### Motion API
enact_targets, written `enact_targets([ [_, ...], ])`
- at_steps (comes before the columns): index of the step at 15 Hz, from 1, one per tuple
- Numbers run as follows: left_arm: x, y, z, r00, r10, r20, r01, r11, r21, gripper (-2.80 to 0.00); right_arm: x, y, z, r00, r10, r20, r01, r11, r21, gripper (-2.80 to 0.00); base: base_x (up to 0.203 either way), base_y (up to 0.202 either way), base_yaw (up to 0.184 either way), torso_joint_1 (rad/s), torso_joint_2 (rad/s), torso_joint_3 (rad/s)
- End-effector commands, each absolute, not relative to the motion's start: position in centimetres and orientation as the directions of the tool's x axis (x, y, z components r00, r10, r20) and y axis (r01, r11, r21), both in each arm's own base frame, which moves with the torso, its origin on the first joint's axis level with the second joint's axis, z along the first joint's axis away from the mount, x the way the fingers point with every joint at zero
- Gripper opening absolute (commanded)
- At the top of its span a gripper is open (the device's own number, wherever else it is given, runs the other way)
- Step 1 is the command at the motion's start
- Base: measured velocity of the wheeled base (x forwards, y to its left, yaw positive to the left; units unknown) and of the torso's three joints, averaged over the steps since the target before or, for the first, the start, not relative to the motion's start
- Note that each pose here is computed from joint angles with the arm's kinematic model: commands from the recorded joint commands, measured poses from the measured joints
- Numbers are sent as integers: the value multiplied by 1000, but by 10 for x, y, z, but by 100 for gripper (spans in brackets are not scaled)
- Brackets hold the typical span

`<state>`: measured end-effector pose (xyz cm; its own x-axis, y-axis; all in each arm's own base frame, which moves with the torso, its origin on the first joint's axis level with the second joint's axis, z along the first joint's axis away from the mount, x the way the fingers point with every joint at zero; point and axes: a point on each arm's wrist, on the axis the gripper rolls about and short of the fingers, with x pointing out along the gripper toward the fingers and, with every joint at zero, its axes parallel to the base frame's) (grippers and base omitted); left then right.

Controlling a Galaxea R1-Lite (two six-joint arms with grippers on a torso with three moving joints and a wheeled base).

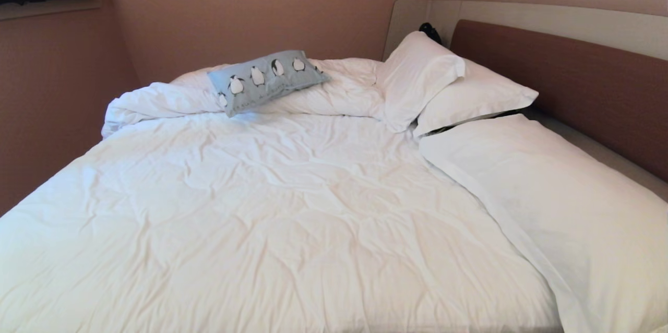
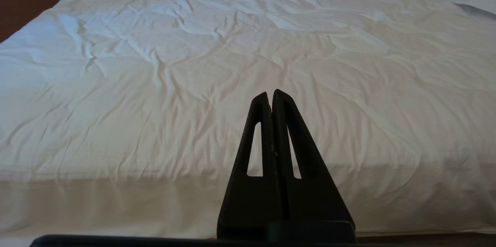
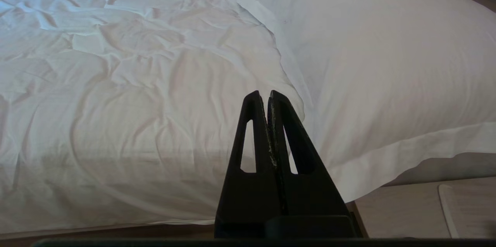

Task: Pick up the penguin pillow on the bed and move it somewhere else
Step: Pick up the pillow

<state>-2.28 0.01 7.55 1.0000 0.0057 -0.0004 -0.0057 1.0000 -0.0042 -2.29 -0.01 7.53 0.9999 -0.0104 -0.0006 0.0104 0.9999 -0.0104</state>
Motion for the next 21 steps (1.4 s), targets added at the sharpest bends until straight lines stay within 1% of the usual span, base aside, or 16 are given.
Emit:
enact_targets([
  [1,-23,0,75,1000,6,0,-6,1000,-5,-280,-23,0,75,1000,-9,-3,9,1000,-11,-280,0,0,0,0,0,0],
  [21,-23,0,76,1000,6,-2,-6,1000,-5,-280,-23,0,75,1000,-11,-2,11,1000,-11,-280,0,0,0,0,0,0],
])
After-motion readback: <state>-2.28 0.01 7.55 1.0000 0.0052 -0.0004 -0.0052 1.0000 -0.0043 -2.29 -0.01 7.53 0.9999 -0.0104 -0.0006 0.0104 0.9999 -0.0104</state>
